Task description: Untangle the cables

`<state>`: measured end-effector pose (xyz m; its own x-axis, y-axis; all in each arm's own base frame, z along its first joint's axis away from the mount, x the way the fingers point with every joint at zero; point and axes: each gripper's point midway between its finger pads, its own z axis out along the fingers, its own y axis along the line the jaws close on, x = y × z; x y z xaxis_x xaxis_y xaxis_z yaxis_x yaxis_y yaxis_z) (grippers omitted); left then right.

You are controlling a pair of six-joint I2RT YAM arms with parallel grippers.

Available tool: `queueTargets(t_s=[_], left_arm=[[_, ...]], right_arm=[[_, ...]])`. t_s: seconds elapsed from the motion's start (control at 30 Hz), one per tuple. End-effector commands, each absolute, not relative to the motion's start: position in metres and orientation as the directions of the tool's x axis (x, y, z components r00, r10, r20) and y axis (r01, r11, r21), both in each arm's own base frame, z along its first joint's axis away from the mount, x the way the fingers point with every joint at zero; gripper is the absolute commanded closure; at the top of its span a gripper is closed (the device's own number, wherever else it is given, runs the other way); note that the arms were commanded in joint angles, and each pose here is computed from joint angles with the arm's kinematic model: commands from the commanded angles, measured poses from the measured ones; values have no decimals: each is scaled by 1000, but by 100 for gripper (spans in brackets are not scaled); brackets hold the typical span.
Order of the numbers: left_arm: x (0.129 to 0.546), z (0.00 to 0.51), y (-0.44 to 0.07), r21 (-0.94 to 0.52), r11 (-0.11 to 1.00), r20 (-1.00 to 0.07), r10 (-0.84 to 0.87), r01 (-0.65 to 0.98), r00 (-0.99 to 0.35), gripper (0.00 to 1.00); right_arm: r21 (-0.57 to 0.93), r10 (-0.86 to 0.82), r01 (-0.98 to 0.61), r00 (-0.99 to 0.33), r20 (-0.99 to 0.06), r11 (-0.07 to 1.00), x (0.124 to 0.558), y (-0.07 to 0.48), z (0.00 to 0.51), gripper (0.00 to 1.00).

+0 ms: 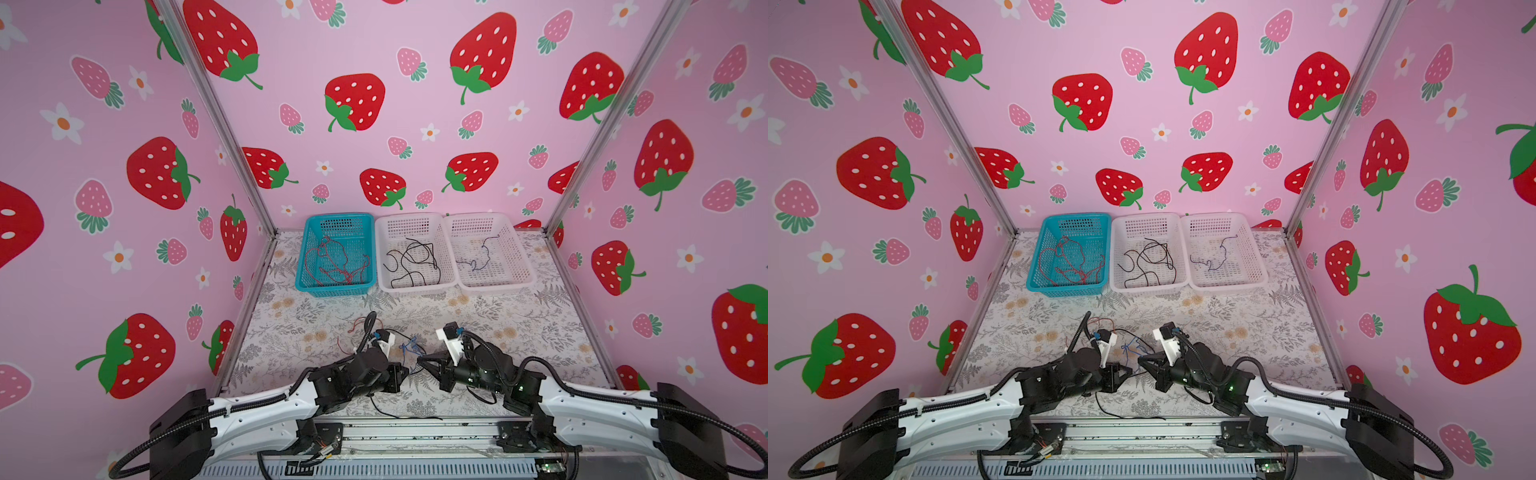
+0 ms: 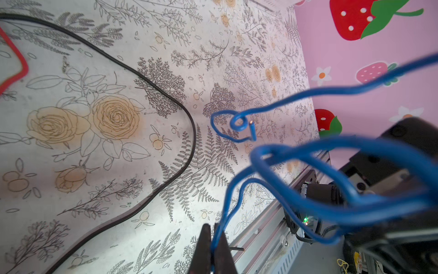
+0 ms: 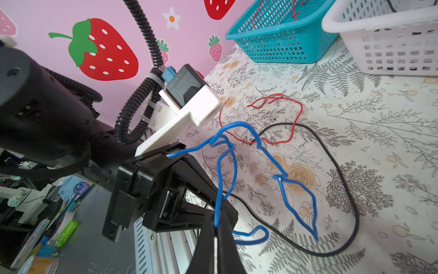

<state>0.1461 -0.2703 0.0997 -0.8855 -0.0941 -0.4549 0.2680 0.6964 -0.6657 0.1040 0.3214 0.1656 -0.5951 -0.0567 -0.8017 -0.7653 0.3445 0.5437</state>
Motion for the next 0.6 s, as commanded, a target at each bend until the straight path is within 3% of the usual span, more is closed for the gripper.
queueTargets(t_s=[0.0, 0.37, 0.57], left_arm=[[152, 141, -291, -738, 590, -495, -143, 327, -857, 100], [151, 123, -289, -722, 627, -465, -127, 293, -876, 100], [153, 124, -283, -701, 652, -477, -128, 289, -869, 100]], right_arm=[[571, 11, -782, -587, -809, 248, 92, 324, 195, 100], [648, 34, -762, -647, -762, 10, 63, 335, 227, 100], [606, 8, -795, -606, -795, -23, 53, 336, 236, 100]])
